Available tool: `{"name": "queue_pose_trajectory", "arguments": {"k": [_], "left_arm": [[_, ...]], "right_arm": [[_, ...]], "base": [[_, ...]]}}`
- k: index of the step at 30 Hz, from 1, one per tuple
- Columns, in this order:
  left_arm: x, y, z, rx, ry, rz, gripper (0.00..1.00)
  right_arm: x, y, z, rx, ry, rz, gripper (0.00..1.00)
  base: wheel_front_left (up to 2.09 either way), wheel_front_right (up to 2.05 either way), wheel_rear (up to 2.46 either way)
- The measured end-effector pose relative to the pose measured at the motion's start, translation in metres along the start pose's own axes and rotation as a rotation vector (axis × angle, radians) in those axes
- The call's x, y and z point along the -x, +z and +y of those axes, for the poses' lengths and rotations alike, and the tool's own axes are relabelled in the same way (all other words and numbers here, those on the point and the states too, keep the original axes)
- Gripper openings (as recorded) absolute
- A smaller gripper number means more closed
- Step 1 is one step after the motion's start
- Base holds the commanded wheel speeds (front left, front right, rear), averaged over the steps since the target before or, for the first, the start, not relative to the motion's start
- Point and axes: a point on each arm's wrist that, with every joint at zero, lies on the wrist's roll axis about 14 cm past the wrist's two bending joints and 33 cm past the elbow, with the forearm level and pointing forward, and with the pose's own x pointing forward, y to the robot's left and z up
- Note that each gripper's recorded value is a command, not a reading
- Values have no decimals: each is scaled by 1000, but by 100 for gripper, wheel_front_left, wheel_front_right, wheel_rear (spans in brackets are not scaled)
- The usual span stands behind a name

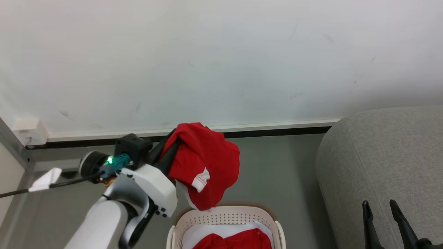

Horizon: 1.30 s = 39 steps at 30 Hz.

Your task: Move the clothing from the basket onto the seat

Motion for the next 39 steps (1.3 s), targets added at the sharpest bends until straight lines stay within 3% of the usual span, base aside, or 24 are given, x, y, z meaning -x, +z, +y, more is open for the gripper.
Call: {"name": "queue_pose_trajectory", "arguments": {"k": [10, 28, 33, 39], "left_arm": [[3, 21, 0, -18, -4, -37, 0], [0, 19, -27, -4, -77, -26, 0], [-1, 20, -32, -3, -92, -28, 0], [-1, 21, -37, -3, -109, -28, 0]], "right_arm": [[2, -2, 27, 28, 85, 6, 100], [-18, 2, 191, 222, 691, 28, 100], [-25, -14, 221, 237, 776, 58, 100], [-47, -29, 227, 334, 801, 71, 100]], "base": [[0, 0, 0], [0, 0, 0], [0, 0, 0], [0, 0, 0]]}}
